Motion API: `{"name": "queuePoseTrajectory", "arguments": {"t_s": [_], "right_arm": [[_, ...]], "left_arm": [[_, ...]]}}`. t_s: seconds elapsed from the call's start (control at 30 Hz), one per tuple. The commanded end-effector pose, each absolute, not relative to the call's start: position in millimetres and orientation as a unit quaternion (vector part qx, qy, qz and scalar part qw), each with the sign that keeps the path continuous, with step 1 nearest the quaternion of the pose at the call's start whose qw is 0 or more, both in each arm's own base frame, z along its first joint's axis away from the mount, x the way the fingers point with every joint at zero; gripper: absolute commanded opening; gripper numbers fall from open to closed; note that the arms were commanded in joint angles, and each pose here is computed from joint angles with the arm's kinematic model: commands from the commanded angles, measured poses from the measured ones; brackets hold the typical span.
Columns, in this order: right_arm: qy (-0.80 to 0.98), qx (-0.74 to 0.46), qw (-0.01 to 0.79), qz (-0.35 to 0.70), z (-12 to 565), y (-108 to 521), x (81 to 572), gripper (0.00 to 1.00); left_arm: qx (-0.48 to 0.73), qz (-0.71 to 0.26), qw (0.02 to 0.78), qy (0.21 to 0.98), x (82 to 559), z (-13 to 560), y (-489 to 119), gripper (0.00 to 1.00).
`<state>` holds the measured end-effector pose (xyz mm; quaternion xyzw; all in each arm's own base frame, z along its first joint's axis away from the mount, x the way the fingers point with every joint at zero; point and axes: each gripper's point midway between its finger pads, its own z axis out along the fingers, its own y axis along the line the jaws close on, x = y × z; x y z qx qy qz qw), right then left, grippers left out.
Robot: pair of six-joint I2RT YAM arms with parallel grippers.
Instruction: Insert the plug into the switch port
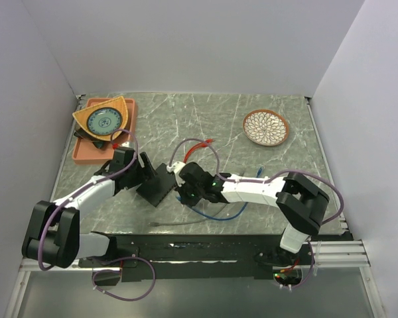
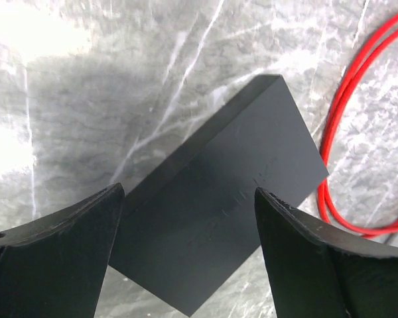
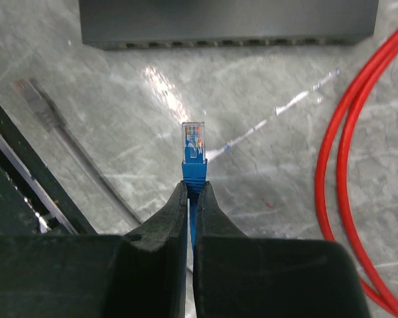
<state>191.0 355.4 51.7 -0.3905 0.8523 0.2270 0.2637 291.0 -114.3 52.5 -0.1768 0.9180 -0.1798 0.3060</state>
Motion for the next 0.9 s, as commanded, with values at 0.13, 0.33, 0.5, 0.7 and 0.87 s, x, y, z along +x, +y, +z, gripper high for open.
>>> {"name": "queuePoseTrajectory", "arguments": {"t_s": [0.13, 0.33, 0.5, 0.7, 0.87], "right_arm": [[0.851, -0.392, 0.285, 0.204, 62.8, 379.8, 201.4, 0.0], [0.856, -0.392, 0.274, 0.198, 48.2, 386.2, 199.9, 0.0], [0.861, -0.388, 0.265, 0.196, 30.3, 387.6, 193.1, 0.0], [0.861, -0.391, 0.276, 0.175, 16.8, 391.2, 187.9, 0.0], [0.859, -0.376, 0.3, 0.174, 13.5, 391.0, 190.1, 0.0]], "left_arm": [[-0.145, -0.166, 0.319, 0.922, 315.2, 54.2, -116.2, 0.82], [-0.139, -0.206, 0.288, 0.925, 301.9, 34.1, -130.6, 0.76], [-0.145, -0.218, 0.279, 0.924, 295.7, 29.9, -134.3, 0.75], [-0.151, -0.235, 0.275, 0.92, 294.9, 32.8, -139.2, 0.74], [-0.154, -0.251, 0.27, 0.917, 290.9, 32.0, -144.0, 0.74]]}}
